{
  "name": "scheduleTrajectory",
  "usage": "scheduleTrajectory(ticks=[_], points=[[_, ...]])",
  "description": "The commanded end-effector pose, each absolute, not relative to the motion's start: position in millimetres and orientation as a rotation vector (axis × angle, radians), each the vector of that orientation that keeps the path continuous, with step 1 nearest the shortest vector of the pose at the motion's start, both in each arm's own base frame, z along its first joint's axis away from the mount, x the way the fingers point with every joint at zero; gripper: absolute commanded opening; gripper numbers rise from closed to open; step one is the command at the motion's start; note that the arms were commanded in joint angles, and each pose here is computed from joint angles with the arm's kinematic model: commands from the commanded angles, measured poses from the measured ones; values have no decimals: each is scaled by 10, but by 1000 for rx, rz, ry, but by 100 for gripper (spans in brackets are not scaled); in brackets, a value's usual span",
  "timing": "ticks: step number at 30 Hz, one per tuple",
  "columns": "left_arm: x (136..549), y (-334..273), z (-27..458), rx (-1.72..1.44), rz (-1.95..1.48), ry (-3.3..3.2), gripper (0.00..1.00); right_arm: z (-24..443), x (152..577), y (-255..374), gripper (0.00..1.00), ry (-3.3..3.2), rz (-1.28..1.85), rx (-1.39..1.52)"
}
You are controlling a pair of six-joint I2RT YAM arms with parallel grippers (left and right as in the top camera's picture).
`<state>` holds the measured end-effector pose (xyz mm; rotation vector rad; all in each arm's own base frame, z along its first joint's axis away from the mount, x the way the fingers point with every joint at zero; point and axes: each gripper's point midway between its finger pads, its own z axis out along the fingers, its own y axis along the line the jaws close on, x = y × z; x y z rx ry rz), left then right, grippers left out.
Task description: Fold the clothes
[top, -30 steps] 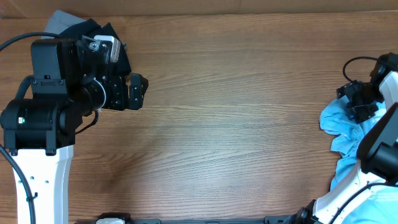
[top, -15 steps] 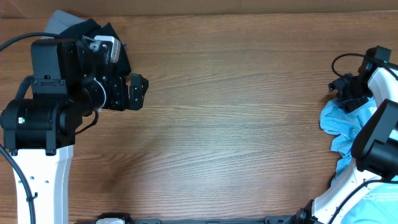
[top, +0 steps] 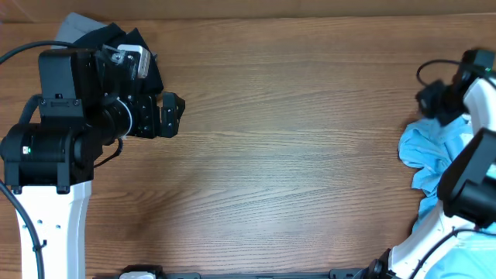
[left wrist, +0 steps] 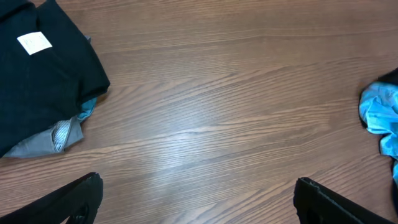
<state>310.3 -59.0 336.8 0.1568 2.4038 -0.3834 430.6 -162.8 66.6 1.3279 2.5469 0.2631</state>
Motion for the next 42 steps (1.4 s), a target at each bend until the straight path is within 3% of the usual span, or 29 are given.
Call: scheduleTrajectory(ticks=[1, 3, 5, 8, 11, 18, 23, 25, 27, 28, 30, 35, 38, 42], points=[[3124, -621, 3524, 173, -406, 2350, 100, 2015, 4617, -1369, 4, 2384, 301, 892], [3123, -658, 3542, 184, -432, 2342, 100, 2210, 4527, -1338, 9, 2356, 208, 911], [3114, -675, 3543, 189, -444, 2342, 100, 2110, 4406, -1382, 34, 2376, 158, 1018], [3114, -674, 3543, 189, -444, 2342, 100, 1763, 4226, -1409, 55, 2447, 117, 1161], [3121, -673, 3547, 193, -441, 2338, 100, 1301, 4042, -1445, 62, 2519, 75, 1301], [3146, -674, 3570, 201, -437, 2323, 100, 441, 3888, -1544, 67, 2596, 68, 1476], [3147, -673, 3571, 201, -436, 2323, 100, 166, 3929, -1605, 66, 2604, 64, 1498], [3147, -674, 3571, 200, -437, 2323, 100, 138, 3950, -1615, 61, 2598, 65, 1494], [3147, -674, 3571, 200, -437, 2323, 100, 130, 3975, -1626, 40, 2587, 66, 1488], [3147, -674, 3571, 200, -437, 2323, 100, 133, 3992, -1627, 22, 2582, 71, 1484], [3150, -674, 3574, 201, -437, 2321, 100, 166, 4069, -1579, 4, 2577, 121, 1456], [3153, -674, 3579, 201, -436, 2319, 100, 566, 4480, -1088, 4, 2625, 405, 1104], [3161, -673, 3588, 201, -434, 2314, 100, 964, 4703, -397, 4, 2646, 589, 745], [3189, -649, 3636, 198, -413, 2291, 100, 1247, 4665, 688, 4, 2696, 650, 340]])
